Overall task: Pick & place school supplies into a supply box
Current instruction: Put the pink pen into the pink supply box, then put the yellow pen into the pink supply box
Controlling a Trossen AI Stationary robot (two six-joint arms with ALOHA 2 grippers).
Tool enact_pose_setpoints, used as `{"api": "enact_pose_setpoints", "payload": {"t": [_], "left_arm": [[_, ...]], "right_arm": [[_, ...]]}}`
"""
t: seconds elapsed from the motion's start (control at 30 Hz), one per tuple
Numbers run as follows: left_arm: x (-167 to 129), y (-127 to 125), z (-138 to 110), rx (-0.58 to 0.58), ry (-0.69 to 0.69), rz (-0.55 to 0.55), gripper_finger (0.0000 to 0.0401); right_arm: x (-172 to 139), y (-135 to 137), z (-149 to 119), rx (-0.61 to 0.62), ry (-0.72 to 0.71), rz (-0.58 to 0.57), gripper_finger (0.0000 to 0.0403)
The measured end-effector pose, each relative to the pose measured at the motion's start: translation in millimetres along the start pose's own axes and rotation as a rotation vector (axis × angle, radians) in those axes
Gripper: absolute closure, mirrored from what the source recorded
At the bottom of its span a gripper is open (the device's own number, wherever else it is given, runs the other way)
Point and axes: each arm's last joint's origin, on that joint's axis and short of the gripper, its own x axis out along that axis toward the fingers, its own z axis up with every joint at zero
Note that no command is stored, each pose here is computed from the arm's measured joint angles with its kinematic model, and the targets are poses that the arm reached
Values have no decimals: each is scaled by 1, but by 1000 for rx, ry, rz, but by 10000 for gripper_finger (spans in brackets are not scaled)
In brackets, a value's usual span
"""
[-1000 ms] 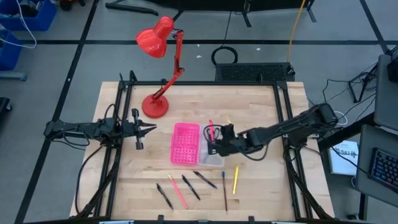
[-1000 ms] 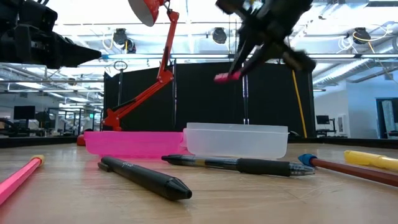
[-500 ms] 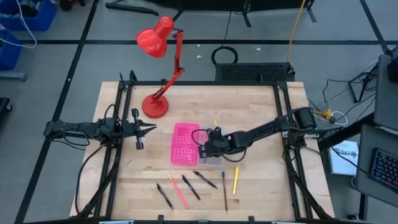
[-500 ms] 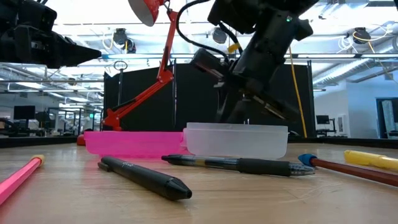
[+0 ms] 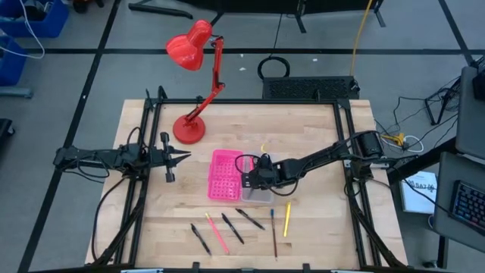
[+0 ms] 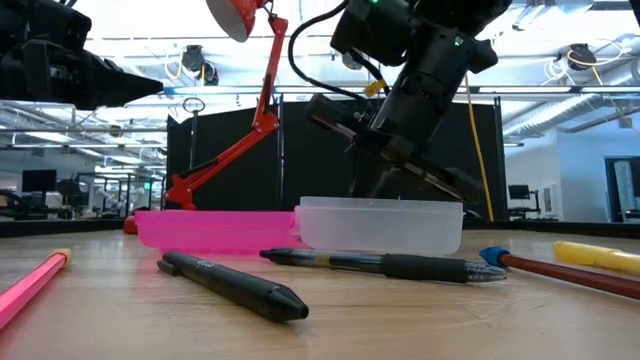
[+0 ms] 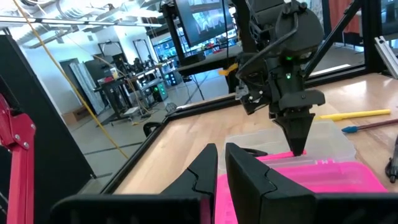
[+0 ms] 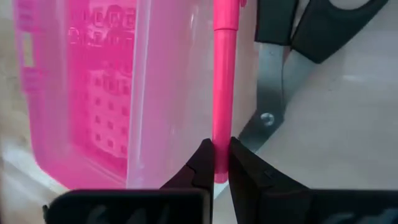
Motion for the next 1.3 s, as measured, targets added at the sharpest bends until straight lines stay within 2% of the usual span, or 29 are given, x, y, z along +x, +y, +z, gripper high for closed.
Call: {"api": "enact_pose_setpoints", "payload": {"t": [0.43,0.97,1.13,1.3], "left_arm": [[0,0,0,24,1,0,359],[0,0,0,25,-1,1,359],[0,0,0,25,-1,1,359],[0,0,0,20,-1,1,359]], "right_arm": [[0,0,1,-79,-8,-3,369],[-3,1,1,-106,-7,5,329],[-32,11,3,-183,-30,80,327],[-103,17,1,-265,-142,190,347]]}}
